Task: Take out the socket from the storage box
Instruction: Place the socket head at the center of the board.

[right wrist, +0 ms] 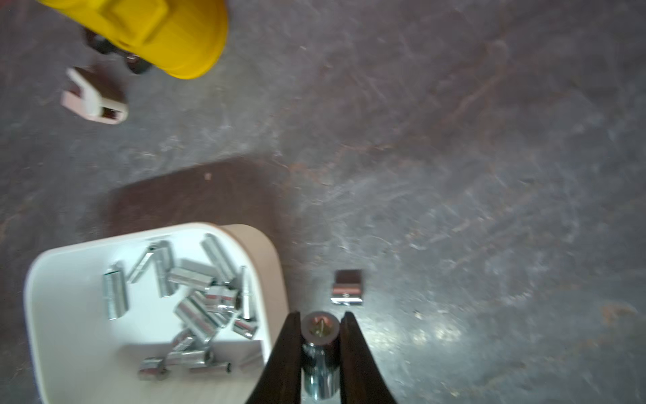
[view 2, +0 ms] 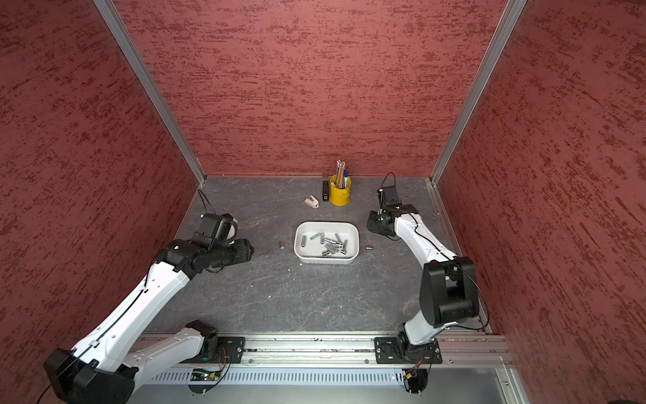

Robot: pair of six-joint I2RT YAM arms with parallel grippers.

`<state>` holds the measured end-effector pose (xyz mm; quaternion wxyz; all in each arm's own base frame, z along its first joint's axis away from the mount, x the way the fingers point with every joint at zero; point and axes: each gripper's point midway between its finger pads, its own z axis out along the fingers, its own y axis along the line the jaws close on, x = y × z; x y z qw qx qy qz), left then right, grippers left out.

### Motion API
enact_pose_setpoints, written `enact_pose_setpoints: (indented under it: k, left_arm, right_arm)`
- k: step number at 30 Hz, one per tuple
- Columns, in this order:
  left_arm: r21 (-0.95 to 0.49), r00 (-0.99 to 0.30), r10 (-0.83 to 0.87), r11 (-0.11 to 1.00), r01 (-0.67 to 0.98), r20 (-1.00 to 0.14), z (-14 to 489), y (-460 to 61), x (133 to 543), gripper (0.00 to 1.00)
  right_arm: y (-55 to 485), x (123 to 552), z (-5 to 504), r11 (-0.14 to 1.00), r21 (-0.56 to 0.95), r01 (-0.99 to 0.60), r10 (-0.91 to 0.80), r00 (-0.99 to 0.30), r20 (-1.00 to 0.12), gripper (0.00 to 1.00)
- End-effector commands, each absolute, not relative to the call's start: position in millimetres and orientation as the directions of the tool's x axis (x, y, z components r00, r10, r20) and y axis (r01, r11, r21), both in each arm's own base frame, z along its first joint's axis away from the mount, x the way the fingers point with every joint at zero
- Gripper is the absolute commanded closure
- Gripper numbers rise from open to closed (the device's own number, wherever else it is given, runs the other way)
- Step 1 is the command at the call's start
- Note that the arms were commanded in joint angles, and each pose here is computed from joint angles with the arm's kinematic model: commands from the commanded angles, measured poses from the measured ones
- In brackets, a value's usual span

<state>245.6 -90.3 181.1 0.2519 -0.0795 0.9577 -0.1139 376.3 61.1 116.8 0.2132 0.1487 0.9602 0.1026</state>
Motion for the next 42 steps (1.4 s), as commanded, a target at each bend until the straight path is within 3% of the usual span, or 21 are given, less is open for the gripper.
enact_pose_setpoints:
  k: [1, 10, 25, 36, 42]
  left_arm:
    - [-0.249, -0.859, -0.206, 0.964, -0.095, -0.468, 179, -88, 246, 0.39]
    - [-0.247, -0.862, -0.201, 0.965, -0.091, -0.466, 178, -89, 245, 0.39]
    - [-0.242, -0.863, -0.199, 0.966, -0.093, -0.464, 177, -89, 245, 0.39]
    - [-0.236, -0.866, -0.193, 0.968, -0.09, -0.462, 176, -90, 244, 0.38]
    - [-0.233, -0.867, -0.191, 0.968, -0.09, -0.461, 175, -91, 244, 0.38]
  right_arm:
    - [40, 365, 97, 0.906, 0.276, 0.322, 0.407, -0.844, -0.35, 0.88]
    - [29, 348, 41, 0.897, 0.255, 0.362, 0.42, -0.876, -0.237, 0.87]
    - [49, 346, 24, 0.905, 0.283, 0.318, 0.376, -0.909, -0.181, 0.81]
    - [51, 345, 22, 0.906, 0.283, 0.314, 0.371, -0.912, -0.174, 0.63]
    - [49, 345, 27, 0.908, 0.278, 0.313, 0.371, -0.91, -0.185, 0.61]
